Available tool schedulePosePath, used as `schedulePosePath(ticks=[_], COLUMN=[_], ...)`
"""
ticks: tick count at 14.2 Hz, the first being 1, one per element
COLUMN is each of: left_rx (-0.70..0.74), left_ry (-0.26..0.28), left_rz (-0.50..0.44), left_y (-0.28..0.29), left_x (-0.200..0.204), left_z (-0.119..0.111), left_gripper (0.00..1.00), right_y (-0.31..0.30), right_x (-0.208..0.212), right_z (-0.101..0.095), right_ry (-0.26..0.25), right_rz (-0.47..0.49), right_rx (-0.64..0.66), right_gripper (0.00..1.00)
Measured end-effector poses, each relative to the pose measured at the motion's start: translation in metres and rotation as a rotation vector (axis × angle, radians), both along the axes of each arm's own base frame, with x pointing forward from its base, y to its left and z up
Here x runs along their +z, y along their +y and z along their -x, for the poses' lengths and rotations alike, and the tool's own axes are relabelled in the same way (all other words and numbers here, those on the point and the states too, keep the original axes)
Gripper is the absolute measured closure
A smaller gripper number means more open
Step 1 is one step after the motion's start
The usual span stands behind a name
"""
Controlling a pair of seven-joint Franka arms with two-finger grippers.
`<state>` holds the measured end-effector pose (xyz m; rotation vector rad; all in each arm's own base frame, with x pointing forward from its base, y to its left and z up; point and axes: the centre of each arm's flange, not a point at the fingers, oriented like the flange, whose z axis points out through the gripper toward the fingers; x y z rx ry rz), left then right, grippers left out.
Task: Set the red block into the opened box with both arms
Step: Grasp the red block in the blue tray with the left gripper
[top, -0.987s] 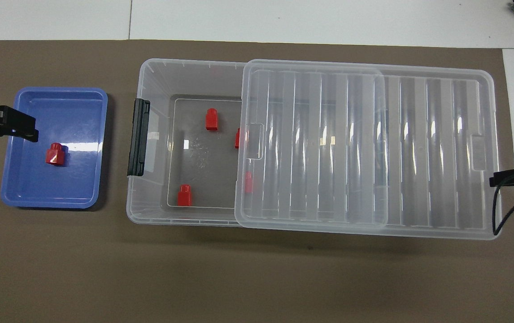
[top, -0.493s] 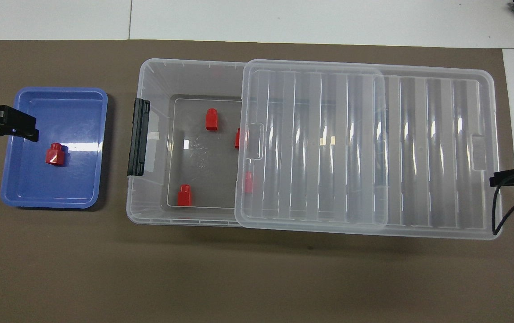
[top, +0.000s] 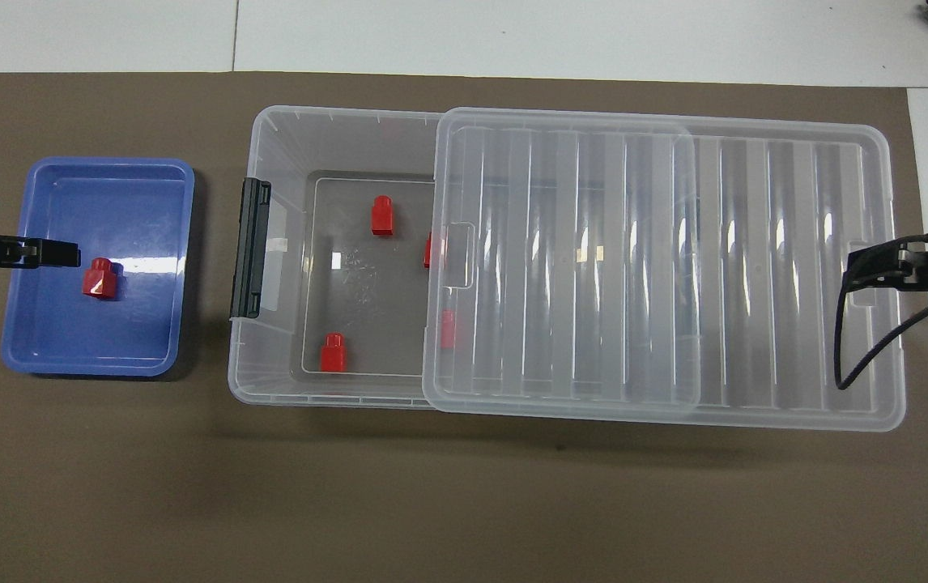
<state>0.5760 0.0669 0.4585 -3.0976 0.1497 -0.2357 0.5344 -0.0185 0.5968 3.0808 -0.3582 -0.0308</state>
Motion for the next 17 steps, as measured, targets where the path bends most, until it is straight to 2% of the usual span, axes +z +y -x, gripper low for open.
schedulePosePath(ticks=[3,5,12,14,16,17], left_rx=[-0.017,-0.021,-0.004,-0.002,0.000,0.003], left_ry=[-0.017,-0.023,-0.031,-0.022,-0.011,-0.006], left_rz=[-0.009,-0.009,-0.011,-0.009,-0.008,-0.007], left_y=[0.016,0.016,0.028,0.029,0.030,0.031], left_x=[-0.063,-0.087,-0.131,-0.139,-0.146,-0.148], left_z=[-0.005,-0.010,-0.008,-0.007,-0.003,-0.001], left_gripper=[0.00,0.00,0.00,0.04,0.26,0.26], right_y=[0.048,0.060,0.034,0.023,0.013,0.010], right_x=[0.030,0.041,0.043,0.040,0.035,0.033], right_z=[0.001,-0.002,-0.010,-0.009,-0.008,-0.008], right_ry=[-0.007,-0.001,0.051,0.071,0.085,0.090], right_rz=[0.003,0.005,0.009,0.007,0.005,0.005], right_rx=[-0.038,-0.040,-0.077,-0.055,-0.057,-0.057], right_gripper=[0.00,0.00,0.00,0.00,0.00,0.00])
